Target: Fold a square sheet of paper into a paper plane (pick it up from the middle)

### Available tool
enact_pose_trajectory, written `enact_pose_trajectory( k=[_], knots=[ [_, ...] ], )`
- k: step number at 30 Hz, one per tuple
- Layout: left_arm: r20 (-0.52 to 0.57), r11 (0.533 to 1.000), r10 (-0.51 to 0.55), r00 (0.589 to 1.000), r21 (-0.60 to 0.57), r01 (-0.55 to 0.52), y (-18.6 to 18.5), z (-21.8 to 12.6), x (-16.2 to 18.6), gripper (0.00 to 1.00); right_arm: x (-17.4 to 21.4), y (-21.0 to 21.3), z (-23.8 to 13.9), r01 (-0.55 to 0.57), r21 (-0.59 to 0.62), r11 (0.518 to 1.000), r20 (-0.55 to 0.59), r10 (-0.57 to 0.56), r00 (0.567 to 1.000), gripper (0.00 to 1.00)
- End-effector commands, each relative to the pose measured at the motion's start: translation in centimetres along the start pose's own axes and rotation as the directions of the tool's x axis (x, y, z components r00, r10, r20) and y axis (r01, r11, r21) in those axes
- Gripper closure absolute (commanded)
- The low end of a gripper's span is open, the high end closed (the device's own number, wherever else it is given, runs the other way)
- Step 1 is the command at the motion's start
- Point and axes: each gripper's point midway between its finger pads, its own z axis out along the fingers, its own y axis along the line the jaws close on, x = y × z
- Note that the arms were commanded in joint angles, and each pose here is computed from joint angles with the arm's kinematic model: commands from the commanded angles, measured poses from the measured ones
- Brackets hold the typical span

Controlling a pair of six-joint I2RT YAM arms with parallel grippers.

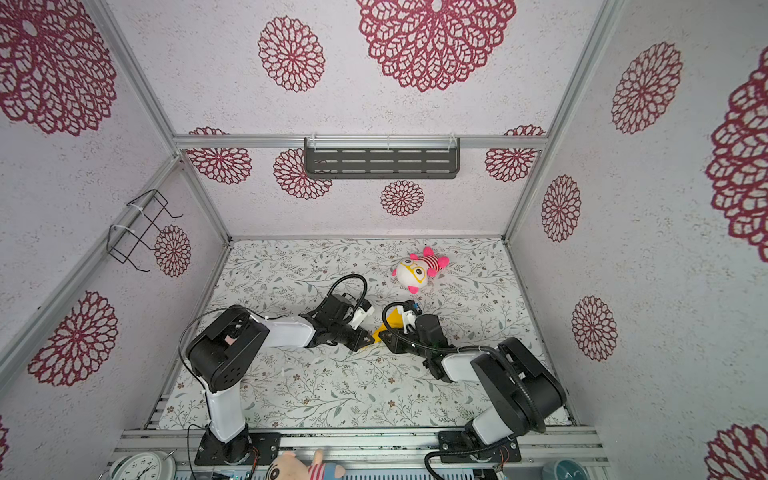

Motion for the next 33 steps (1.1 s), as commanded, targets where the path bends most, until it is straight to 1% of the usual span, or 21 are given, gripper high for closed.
enact_pose_trajectory(
  k=[1, 2, 5, 10, 13, 20, 26, 29, 33],
  knots=[
    [-0.066, 0.997, -0.081, 0.995, -0.022, 0.079, 1.0, 0.4, 1.8, 1.0, -1.3, 1.6, 0.5, 0.013, -0.075, 0.997, 0.042, -0.01, 0.999, 0.77],
    [-0.099, 0.994, -0.107, 0.989, -0.03, 0.105, 1.6, 1.1, 3.0, 1.0, -1.4, 1.7, 0.8, 0.014, -0.084, 0.996, 0.039, -0.011, 0.999, 0.78],
    [-0.116, 0.988, -0.157, 0.981, -0.035, 0.154, 2.0, 1.2, 3.4, 0.98, -1.3, 1.8, 1.5, 0.005, -0.11, 0.994, 0.025, -0.003, 1.0, 0.79],
    [-0.118, 0.977, -0.215, 0.97, -0.042, 0.211, 2.5, 1.0, 3.8, 0.98, -1.1, 0.7, 2.3, 0.001, -0.096, 0.995, 0.016, 0.0, 1.0, 0.8],
    [-0.128, 0.97, -0.241, 0.962, -0.051, 0.236, 2.8, 1.0, 4.2, 0.98, -1.3, 0.3, 2.4, 0.0, -0.101, 0.995, 0.02, 0.002, 1.0, 0.8],
    [-0.139, 0.954, -0.297, 0.945, -0.079, 0.288, 3.7, 1.2, 5.1, 0.97, -1.3, -0.3, 3.3, -0.009, -0.109, 0.994, -0.013, 0.008, 1.0, 0.8],
    [-0.13, 0.943, -0.328, 0.936, -0.105, 0.316, 4.3, 1.1, 5.3, 0.93, -1.4, -1.4, 3.4, -0.037, -0.089, 0.995, -0.016, 0.036, 0.999, 0.81],
    [-0.135, 0.934, -0.351, 0.927, -0.123, 0.336, 4.6, 1.1, 5.6, 0.92, -1.3, -1.6, 3.6, -0.047, -0.089, 0.995, -0.027, 0.045, 0.999, 0.81],
    [-0.144, 0.919, -0.383, 0.913, -0.159, 0.361, 5.1, 1.1, 6.2, 0.93, -1.6, -1.2, 3.7, -0.046, -0.109, 0.993, -0.029, 0.043, 0.999, 0.81]
  ],
)
